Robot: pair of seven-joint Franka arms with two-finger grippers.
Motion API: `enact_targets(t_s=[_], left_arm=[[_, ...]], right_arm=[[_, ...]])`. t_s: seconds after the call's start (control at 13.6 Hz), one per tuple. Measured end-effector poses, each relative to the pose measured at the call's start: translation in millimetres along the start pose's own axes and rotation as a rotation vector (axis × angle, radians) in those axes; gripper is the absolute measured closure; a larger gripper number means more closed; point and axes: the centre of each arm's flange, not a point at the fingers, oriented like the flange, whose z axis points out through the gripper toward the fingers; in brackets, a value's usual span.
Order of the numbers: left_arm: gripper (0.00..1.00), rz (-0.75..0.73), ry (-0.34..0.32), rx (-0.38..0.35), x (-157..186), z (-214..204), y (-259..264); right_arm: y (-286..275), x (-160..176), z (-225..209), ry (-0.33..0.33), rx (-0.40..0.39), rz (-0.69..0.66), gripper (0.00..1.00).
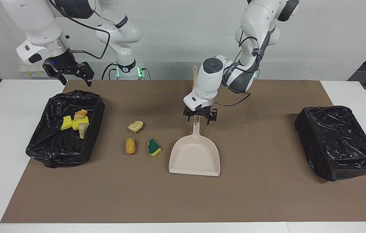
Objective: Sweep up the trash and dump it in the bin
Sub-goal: 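Reach the left gripper to the beige dustpan handle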
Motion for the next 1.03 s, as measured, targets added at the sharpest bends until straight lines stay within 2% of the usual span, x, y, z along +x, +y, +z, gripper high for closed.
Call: enact_targets(t_s=[0.15, 0.22, 0.29, 0.37, 0.44, 0.51, 0.59, 0.73, 0.88, 1.03], left_arm=[[0.04, -0.001, -0.007, -0.001, 0.2, 4.0, -0.4], [0.11, -0.001, -0.01, -0.001, 0.2, 5.4, -0.4], [0.12, -0.001, -0.012, -0.001, 0.1, 6.9, -0.5], [0.19, -0.001, -0.016, -0.001, -0.2, 8.7, -0.4], [0.19, -0.001, -0.019, -0.001, -0.3, 10.7, -0.4], [0.26, -0.001, -0.024, -0.001, -0.5, 13.1, -0.3], [0.4, -0.001, -0.03, -0.002, -0.6, 16.4, -0.4], [0.45, -0.003, -0.038, -0.003, -0.3, 21.8, -1.1], [0.69, 0.001, -0.035, -0.001, 1.2, 21.5, -3.1], [0.69, 0.019, -0.027, 0.001, 5.6, 18.2, -9.5]], right_arm=[[-0.9, -0.5, 3.5, 0.011, 0.0, -0.002, 0.0], [-1.3, -1.9, 4.2, 0.01, 0.001, -0.002, 0.0], [-1.5, -2.9, 3.9, 0.01, 0.001, -0.003, 0.0], [-1.6, -3.5, 3.6, 0.01, 0.001, -0.003, 0.0], [-1.6, -3.9, 3.5, 0.01, 0.001, -0.003, 0.0], [-1.6, -4.4, 3.4, 0.01, 0.001, -0.003, 0.0], [-1.6, -4.7, 3.2, 0.011, 0.001, -0.003, 0.0], [-1.6, -5.1, 3.2, 0.01, 0.001, -0.003, 0.0], [-1.6, -5.4, 3.8, 0.009, 0.001, -0.003, 0.0], [-2.4, -6.5, 4.5, 0.007, 0.003, -0.004, 0.0]])
